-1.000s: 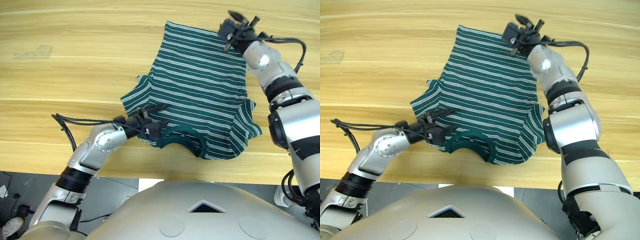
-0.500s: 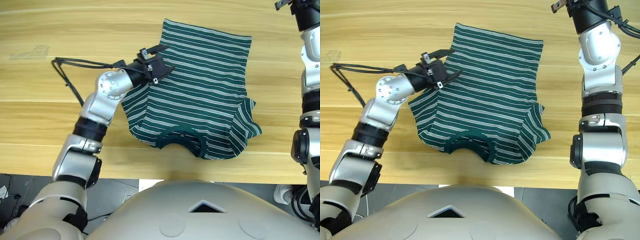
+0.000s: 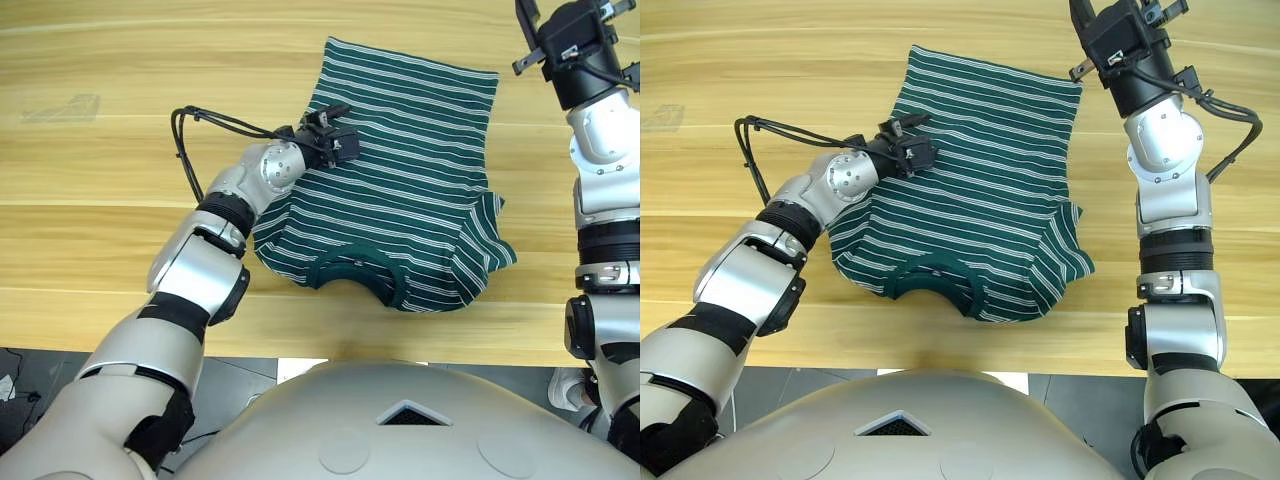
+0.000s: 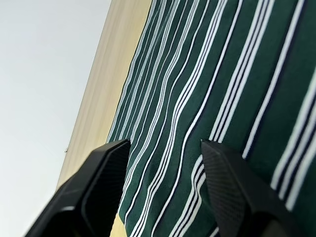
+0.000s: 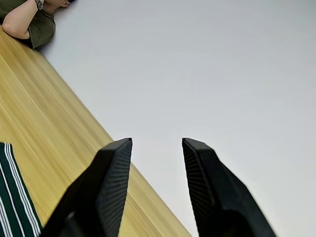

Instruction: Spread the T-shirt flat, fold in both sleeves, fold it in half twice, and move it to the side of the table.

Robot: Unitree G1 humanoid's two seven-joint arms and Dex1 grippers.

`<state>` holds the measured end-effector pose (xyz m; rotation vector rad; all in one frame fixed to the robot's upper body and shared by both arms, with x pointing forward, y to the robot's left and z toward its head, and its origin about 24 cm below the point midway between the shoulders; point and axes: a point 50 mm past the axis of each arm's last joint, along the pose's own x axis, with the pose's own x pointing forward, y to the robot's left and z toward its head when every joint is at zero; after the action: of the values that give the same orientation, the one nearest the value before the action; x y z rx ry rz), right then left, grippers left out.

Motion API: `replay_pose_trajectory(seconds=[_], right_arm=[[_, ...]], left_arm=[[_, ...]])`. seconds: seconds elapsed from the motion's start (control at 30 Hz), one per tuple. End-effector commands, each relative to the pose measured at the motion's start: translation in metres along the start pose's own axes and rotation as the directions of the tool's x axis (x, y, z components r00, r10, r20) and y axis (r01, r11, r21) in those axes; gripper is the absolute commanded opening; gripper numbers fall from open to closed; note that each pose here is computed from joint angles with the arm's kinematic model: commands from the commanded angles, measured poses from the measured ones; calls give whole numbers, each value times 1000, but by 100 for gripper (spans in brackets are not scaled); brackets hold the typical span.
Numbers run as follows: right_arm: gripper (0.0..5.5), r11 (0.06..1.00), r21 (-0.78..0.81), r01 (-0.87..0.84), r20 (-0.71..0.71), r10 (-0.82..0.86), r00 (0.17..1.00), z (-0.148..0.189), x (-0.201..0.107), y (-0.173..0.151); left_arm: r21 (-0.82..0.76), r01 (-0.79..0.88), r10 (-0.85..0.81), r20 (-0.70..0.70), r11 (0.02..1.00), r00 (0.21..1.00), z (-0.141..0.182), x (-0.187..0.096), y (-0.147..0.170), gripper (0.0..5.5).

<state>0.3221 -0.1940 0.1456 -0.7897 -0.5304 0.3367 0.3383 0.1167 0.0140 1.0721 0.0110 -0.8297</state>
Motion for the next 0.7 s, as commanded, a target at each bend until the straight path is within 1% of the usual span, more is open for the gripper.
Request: replay_pose_trajectory(seconds=[0.03, 0.13, 0.23, 0.47, 0.6, 0.7], right_arm=[[187, 1000, -5, -2, -9, 2, 1000, 1, -2, 1], [187, 1000, -4, -3, -7, 3, 1000, 2, -1, 3], [187, 1000, 0, -6, -3, 6, 1000, 3, -1, 4], [187, 1000, 2, -8, -5, 8, 1000, 3, 0, 5], [187, 1000, 2, -6, -3, 6, 1000, 3, 1, 4], [187, 1000, 3, -1, -8, 1, 1000, 2, 0, 3]], left_arm=[[-34, 29, -33, -142, 999, 989, -44, -33, -17, 264], [-51, 26, -32, -125, 998, 992, -49, -45, -27, 264], [-60, 31, -37, -109, 998, 993, -47, -50, -42, 264], [-100, 36, -37, -12, 994, 999, -18, -48, -66, 264], [-98, 18, -19, -12, 995, 1000, -14, -50, -64, 264], [-91, -80, 78, -25, 993, 997, -18, -58, -44, 264]])
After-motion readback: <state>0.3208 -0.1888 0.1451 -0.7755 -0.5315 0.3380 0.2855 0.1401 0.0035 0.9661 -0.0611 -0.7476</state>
